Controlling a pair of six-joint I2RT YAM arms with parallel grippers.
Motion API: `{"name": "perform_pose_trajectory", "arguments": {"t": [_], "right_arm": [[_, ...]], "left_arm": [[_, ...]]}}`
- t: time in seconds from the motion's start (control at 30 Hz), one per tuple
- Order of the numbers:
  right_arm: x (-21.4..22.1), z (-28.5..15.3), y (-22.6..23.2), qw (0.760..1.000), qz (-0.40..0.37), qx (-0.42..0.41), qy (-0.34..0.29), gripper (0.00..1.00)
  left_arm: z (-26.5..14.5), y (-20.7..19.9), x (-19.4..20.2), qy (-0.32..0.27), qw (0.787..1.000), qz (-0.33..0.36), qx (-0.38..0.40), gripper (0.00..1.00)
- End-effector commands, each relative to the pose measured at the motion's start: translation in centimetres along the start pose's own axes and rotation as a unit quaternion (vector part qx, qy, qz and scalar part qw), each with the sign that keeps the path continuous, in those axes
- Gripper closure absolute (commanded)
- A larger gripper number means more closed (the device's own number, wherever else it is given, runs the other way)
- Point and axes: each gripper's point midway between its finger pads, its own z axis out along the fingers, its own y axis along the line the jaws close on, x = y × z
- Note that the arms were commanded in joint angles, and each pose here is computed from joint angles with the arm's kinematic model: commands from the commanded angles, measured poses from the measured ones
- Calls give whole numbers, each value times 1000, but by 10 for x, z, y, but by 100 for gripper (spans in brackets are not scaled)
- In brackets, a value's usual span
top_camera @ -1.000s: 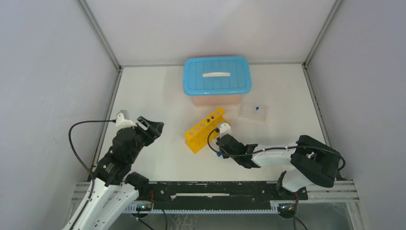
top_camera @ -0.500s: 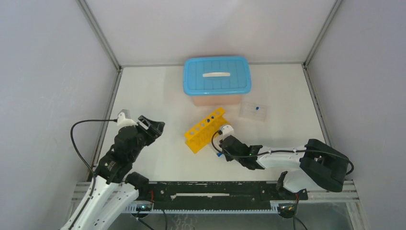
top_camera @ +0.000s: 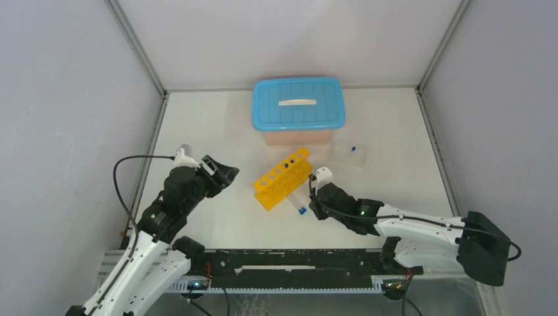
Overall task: Organize the chemistry lab equipment
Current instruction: Pick up the test tube at the center of the board.
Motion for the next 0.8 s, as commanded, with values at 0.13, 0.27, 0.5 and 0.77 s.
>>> {"name": "perform_pose_trajectory", "arguments": {"t": [0.13, 0.27, 0.5, 0.77], "right_arm": [[-59, -49, 41, 993, 8, -101, -53, 94], [-84, -74, 61, 984, 7, -159, -81, 94], [-106, -96, 90, 970, -14, -228, -81, 93], [-114, -102, 106, 963, -26, -256, -83, 93]], "left_arm": [[-6, -75, 13, 84, 985, -1, 154, 27], [-9, -95, 29, 139, 969, -13, 202, 28], [-19, -114, 47, 203, 942, -35, 265, 28], [-30, -125, 66, 281, 909, -38, 305, 28]]}}
